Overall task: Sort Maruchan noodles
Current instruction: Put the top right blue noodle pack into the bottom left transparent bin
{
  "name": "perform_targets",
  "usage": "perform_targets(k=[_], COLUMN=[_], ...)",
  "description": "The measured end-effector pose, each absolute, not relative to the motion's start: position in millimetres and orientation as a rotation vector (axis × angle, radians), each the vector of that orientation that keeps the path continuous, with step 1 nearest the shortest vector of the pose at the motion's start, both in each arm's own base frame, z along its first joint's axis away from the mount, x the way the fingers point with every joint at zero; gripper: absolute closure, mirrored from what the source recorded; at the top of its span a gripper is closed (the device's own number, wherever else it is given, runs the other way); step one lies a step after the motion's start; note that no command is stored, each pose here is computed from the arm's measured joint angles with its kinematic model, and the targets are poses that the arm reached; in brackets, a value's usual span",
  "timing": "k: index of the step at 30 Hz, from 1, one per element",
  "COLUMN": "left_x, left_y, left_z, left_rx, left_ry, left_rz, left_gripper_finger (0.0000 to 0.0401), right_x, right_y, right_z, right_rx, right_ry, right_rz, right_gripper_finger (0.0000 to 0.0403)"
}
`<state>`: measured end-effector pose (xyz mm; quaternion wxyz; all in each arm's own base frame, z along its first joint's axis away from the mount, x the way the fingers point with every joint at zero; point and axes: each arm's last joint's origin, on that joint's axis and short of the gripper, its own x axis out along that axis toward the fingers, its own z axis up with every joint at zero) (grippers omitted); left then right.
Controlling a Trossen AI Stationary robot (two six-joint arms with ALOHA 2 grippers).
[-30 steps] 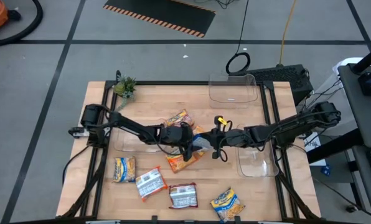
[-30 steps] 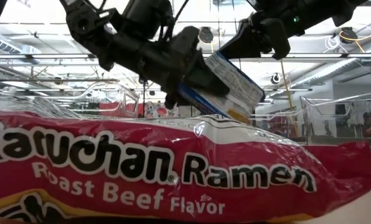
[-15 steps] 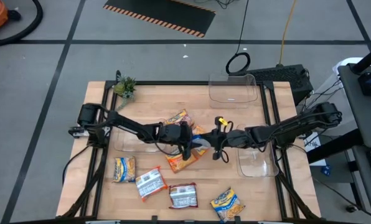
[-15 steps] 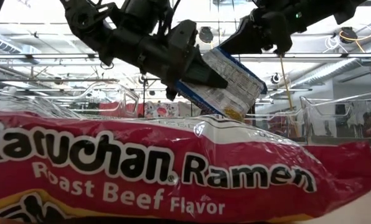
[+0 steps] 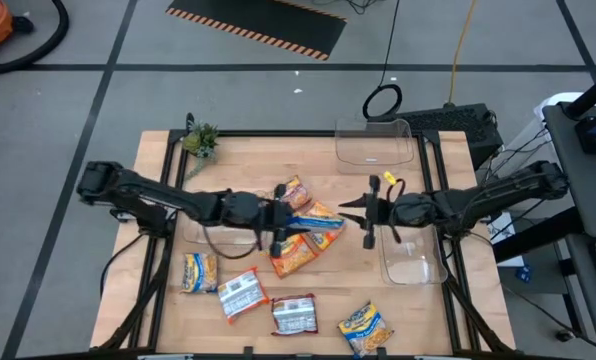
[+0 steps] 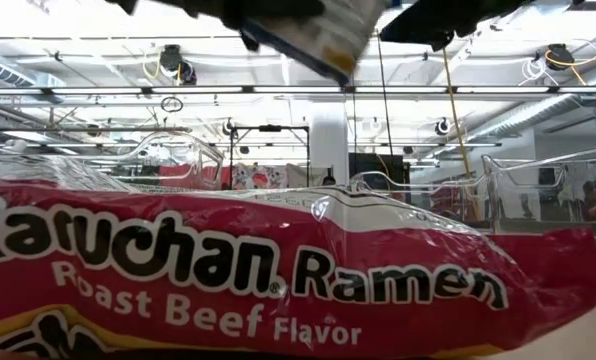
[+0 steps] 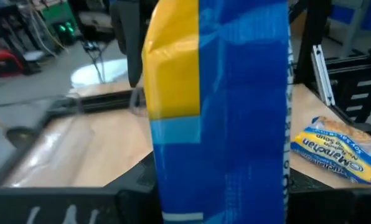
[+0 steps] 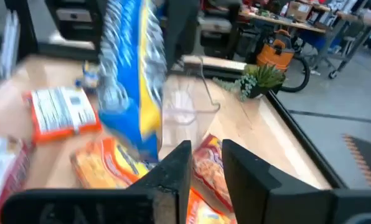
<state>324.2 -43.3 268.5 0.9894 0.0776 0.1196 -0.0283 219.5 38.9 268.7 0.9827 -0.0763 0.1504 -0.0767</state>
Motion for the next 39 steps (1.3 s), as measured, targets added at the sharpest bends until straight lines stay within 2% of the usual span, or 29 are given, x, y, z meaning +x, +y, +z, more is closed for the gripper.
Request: perform_targets(k=[9, 15, 19, 22, 27, 34, 39], left_x=[281.2, 251.3, 234.2, 223.6, 209.8, 198.8, 193.5], left_y=[-65.4, -81.4, -90.0, -96.4, -105.4, -107.9, -104.9], left_z=[301.5, 312.2, 321.2, 328.0, 329.1, 324.1, 323.8], left_rx=[0.263, 0.316, 0.325, 0.344, 0.512, 0.775, 0.841], left_ry=[0.261, 0.306, 0.287, 0.259, 0.283, 0.351, 0.375], left_rz=[0.023, 0.106, 0.152, 0.134, 0.053, -0.031, -0.058], left_gripper_finger=[0.026, 0.0259, 0.0259, 0.0259, 0.0259, 0.0259, 0.0259], right_x=[214.4, 217.0, 220.8, 225.6, 237.2, 245.7, 247.5], right_y=[42.6, 51.6, 57.8, 60.1, 62.9, 66.7, 69.8], right_z=[269.3, 263.3, 259.3, 254.3, 244.3, 231.2, 227.9], right_rx=[-0.031, 0.087, 0.112, 0.106, 0.118, 0.138, 0.165], right_ry=[0.307, 0.363, 0.376, 0.388, 0.401, 0.447, 0.456], right_rz=[-0.151, 0.077, 0.105, 0.092, 0.081, 0.074, 0.075], right_gripper_finger=[0.0309, 0.0324, 0.034, 0.0351, 0.0363, 0.0367, 0.0367])
